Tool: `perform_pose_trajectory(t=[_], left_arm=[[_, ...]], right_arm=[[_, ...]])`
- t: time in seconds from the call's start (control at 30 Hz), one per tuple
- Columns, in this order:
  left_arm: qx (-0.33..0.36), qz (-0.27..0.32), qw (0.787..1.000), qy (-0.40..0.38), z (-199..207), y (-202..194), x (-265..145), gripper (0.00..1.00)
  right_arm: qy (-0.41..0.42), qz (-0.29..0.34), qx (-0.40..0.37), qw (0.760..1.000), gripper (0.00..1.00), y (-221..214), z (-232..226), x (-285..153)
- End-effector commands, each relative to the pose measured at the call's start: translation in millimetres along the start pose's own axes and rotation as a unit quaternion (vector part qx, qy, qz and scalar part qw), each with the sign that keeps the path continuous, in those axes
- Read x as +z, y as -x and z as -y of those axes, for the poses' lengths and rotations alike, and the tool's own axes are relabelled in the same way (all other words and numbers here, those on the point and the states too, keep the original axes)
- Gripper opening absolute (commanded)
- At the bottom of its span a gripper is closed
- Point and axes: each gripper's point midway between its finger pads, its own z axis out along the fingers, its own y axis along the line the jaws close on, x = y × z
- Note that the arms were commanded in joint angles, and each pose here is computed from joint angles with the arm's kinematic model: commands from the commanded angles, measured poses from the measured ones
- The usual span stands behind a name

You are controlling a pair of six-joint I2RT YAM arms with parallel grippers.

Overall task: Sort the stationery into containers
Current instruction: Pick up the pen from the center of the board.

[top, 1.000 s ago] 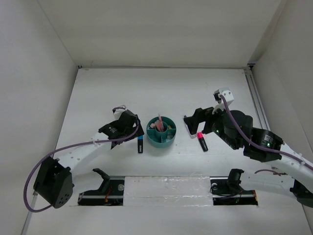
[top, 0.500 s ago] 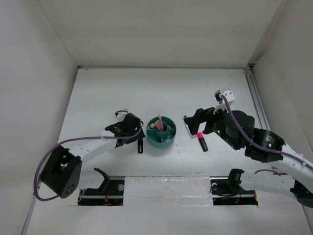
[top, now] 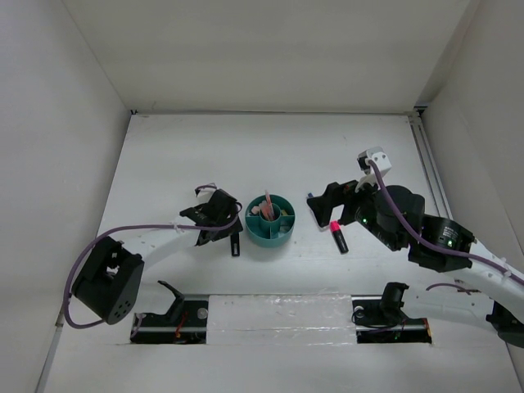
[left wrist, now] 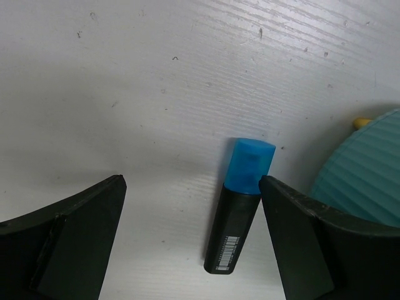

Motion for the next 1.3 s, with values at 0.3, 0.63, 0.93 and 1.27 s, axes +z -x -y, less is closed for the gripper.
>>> perform_pose_trajectory(t=[0.3, 0.63, 0.93, 1.27], left_arm=[[0.007, 0.001, 0.999, 0.032, -7.3, -3.4, 10.5, 0.81], [-0.005, 0.008, 0.999, 0.041, -9.0, -2.3, 2.3, 0.70], [-0.049, -0.001, 0.999, 0.020, -6.3, -12.5, -4.6, 0.75], [-0.051, -0.018, 0.997, 0.055, -10.6, -21.8, 12.0, 0.59]], right_arm=[[0.011, 0.023, 0.007, 1.000, 1.00, 11.7, -5.0, 1.5], [0.018, 0.029, 0.011, 0.999, 1.00, 16.8, -6.6, -2.6], [0.025, 0.030, 0.013, 0.999, 1.00, 18.1, -9.4, -2.6], [0.034, 0.040, 0.015, 0.998, 1.00, 25.5, -9.7, -9.8]])
